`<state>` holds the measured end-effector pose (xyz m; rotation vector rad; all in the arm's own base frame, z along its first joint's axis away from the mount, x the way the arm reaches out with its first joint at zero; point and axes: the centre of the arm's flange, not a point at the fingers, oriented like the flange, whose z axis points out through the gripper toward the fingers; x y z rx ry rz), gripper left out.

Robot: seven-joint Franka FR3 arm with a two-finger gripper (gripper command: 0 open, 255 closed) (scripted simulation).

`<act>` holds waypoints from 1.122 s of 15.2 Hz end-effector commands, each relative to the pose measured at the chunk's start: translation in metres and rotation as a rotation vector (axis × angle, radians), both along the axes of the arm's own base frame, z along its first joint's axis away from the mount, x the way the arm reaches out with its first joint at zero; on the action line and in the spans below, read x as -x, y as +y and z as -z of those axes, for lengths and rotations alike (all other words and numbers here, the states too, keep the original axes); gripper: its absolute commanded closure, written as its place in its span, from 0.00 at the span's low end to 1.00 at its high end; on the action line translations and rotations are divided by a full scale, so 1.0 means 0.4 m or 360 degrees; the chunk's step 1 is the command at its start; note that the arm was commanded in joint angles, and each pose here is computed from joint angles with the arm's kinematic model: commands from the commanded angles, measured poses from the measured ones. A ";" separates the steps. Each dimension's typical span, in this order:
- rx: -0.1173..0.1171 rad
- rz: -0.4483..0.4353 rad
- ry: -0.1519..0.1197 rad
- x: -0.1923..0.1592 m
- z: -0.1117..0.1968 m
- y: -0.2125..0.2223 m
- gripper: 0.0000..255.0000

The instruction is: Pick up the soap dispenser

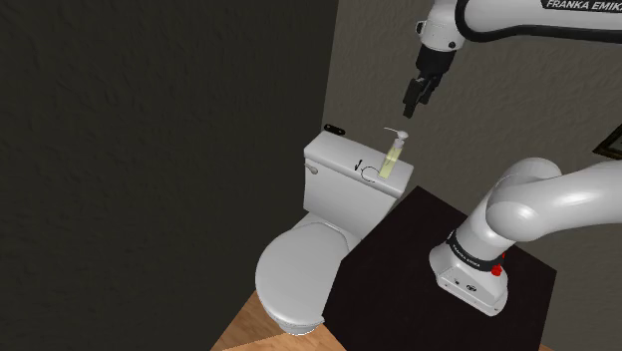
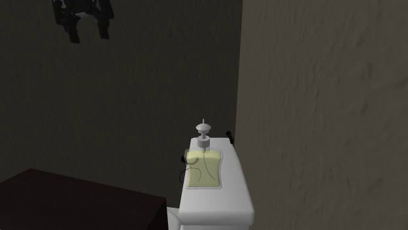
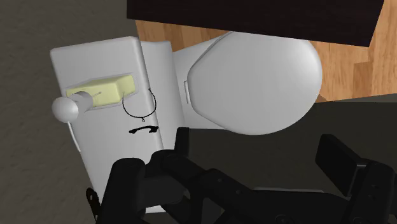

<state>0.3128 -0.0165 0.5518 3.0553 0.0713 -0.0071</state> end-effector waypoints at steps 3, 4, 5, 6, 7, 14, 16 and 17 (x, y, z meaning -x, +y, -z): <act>-0.0023 0.0001 0.0004 -0.021 0.035 -0.058 0.00; -0.0035 0.0001 0.0006 -0.031 0.053 -0.086 0.00; -0.0047 0.0002 0.0008 -0.041 0.071 -0.115 0.00; -0.0059 0.0002 0.0009 -0.052 0.090 -0.143 0.00; -0.0070 0.0003 0.0011 -0.062 0.108 -0.171 0.00; -0.0152 0.0006 0.0025 -0.133 0.244 -0.365 0.00; -0.0176 0.0007 0.0028 -0.153 0.285 -0.419 0.00; -0.0187 0.0008 0.0030 -0.163 0.306 -0.446 0.00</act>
